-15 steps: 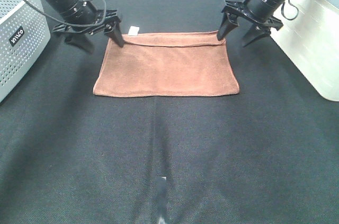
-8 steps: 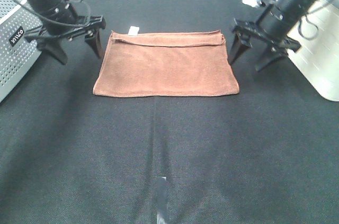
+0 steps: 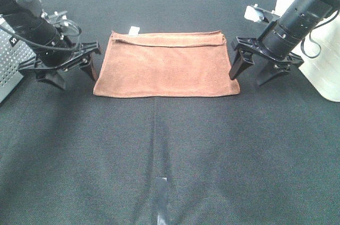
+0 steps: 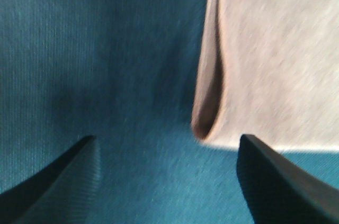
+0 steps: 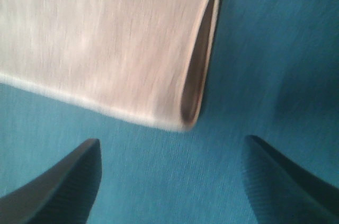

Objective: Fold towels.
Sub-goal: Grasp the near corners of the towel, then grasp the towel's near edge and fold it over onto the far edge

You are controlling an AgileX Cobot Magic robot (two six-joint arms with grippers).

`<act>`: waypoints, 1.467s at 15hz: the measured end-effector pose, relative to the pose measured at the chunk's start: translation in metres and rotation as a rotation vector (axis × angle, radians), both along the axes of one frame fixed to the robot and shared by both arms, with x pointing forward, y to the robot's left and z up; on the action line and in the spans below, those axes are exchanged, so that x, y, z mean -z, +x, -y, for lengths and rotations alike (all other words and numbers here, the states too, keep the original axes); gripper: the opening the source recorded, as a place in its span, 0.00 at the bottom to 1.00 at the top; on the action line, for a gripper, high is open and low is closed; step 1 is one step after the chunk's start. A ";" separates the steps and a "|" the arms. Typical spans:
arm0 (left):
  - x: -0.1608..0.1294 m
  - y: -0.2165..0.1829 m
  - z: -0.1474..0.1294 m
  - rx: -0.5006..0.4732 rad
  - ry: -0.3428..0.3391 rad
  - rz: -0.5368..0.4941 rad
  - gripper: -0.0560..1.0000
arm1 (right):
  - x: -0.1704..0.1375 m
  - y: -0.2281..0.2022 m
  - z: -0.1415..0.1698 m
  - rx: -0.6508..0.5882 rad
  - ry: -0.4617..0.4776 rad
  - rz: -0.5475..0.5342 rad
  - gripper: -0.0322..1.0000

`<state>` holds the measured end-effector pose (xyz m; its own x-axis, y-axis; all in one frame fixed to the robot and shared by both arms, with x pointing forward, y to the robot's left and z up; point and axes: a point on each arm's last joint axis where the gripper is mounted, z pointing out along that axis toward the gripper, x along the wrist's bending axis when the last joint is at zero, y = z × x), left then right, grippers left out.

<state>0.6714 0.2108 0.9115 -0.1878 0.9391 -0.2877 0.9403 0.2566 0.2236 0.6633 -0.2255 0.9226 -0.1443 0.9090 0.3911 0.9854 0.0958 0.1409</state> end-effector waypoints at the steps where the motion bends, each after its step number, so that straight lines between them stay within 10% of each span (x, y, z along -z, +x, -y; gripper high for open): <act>1: 0.000 0.000 0.000 -0.002 -0.001 0.007 0.70 | 0.000 0.002 0.000 0.007 -0.002 0.016 0.71; 13: 0.041 0.013 0.018 -0.042 -0.207 0.035 0.70 | 0.041 0.015 -0.006 0.025 0.064 0.012 0.70; 17: 0.047 0.013 0.018 -0.029 -0.205 0.030 0.41 | 0.049 0.018 -0.012 0.051 0.139 0.009 0.45; 20: 0.051 0.013 0.018 -0.024 -0.200 0.020 0.10 | 0.053 0.018 -0.012 0.051 0.139 -0.001 0.07; 22: 0.049 0.011 0.017 0.011 -0.179 0.008 0.06 | 0.053 0.016 -0.012 0.053 0.146 -0.023 0.03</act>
